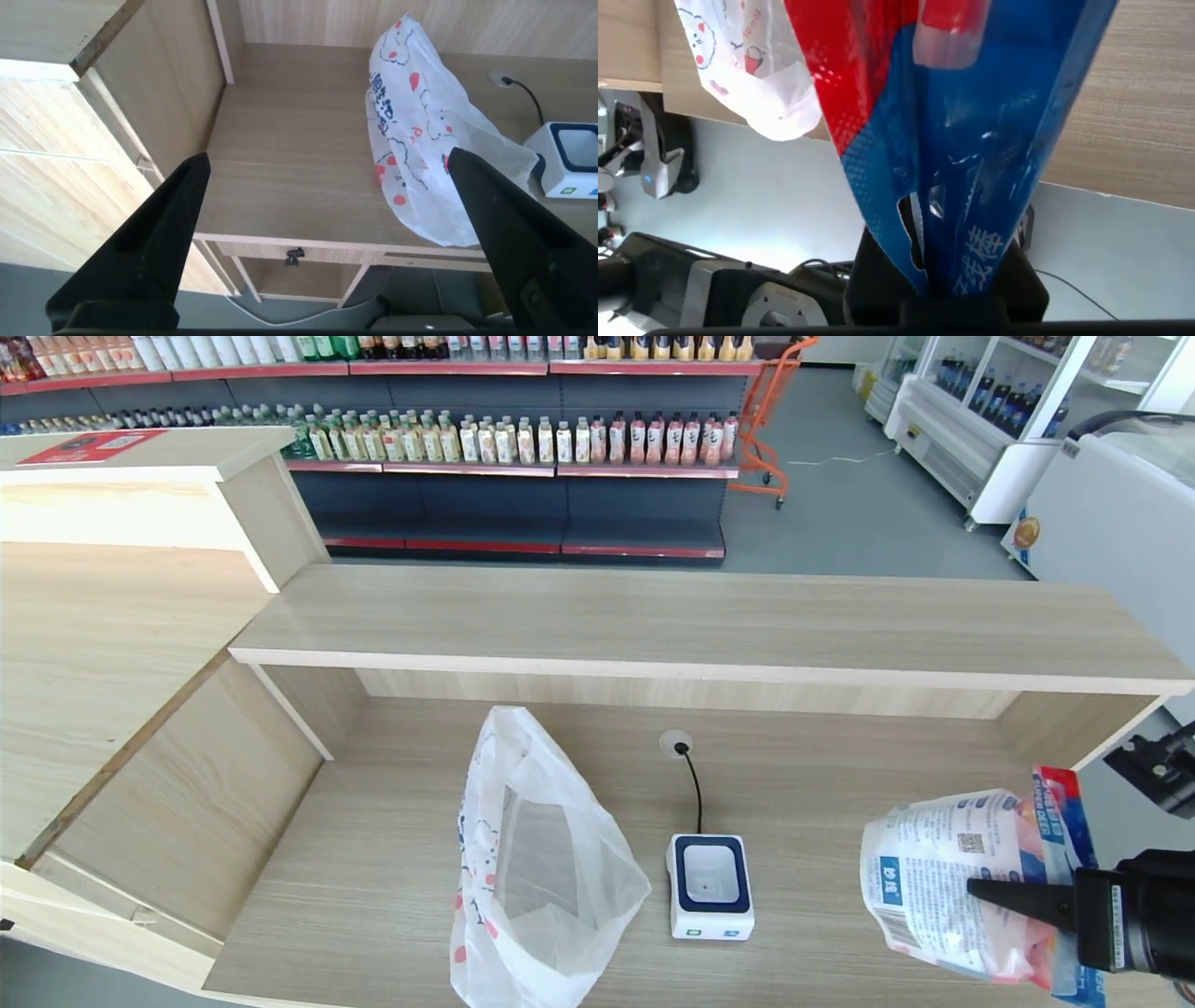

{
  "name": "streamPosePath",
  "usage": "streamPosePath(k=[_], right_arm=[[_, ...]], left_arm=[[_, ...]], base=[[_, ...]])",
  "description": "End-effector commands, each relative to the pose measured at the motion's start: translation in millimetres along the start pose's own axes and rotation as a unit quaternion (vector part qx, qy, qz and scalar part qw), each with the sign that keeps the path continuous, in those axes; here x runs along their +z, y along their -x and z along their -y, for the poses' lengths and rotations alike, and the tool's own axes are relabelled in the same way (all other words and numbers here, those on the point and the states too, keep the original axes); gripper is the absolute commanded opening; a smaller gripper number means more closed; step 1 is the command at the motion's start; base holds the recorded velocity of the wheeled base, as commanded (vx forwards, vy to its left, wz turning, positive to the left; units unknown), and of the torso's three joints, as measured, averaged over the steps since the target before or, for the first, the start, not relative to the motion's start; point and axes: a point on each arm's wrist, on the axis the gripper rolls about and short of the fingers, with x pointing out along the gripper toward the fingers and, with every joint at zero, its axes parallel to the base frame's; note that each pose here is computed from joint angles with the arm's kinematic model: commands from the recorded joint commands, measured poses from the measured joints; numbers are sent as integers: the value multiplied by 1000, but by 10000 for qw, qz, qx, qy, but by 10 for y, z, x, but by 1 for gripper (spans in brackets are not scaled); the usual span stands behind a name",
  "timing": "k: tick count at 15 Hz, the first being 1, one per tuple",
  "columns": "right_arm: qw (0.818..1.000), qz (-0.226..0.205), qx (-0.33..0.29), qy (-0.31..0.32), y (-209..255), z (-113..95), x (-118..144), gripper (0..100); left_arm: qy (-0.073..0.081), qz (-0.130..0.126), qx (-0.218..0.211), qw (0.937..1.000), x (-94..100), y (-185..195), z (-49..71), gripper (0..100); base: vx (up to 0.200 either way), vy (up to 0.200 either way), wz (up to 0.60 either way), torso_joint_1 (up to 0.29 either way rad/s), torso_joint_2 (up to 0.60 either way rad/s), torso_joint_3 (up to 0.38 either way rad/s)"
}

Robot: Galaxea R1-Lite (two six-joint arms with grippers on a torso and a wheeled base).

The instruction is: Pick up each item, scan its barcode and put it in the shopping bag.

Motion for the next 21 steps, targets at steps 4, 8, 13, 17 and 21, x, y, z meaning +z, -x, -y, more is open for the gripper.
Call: streamPosePath(k=[4,8,13,17,21], right_arm=[[9990,-318,312,39,-198,-149,118,0],[9960,-623,638,5,-513,-391,314,0],[9945,-782,691,61,-798,-497,457,0],[9934,-918,687,72,-871,-513,430,0],[9931,-1136,268,61,-1062,-498,340,0]], left_arm=[[-14,-1,-1,10000,-1,0,0,100],[-22,-1,-1,10000,-1,0,0,100],[-14,-1,-9,10000,-1,0,0,100],[-14,-1,-9,10000,-1,0,0,100],[-7,-1,-9,10000,-1,0,0,100]], base=[[-200,0,0,5,0,4],[0,0,0,0,0,0],[0,120,0,13,1,-1],[0,200,0,4,0,0],[0,0,0,0,0,0]])
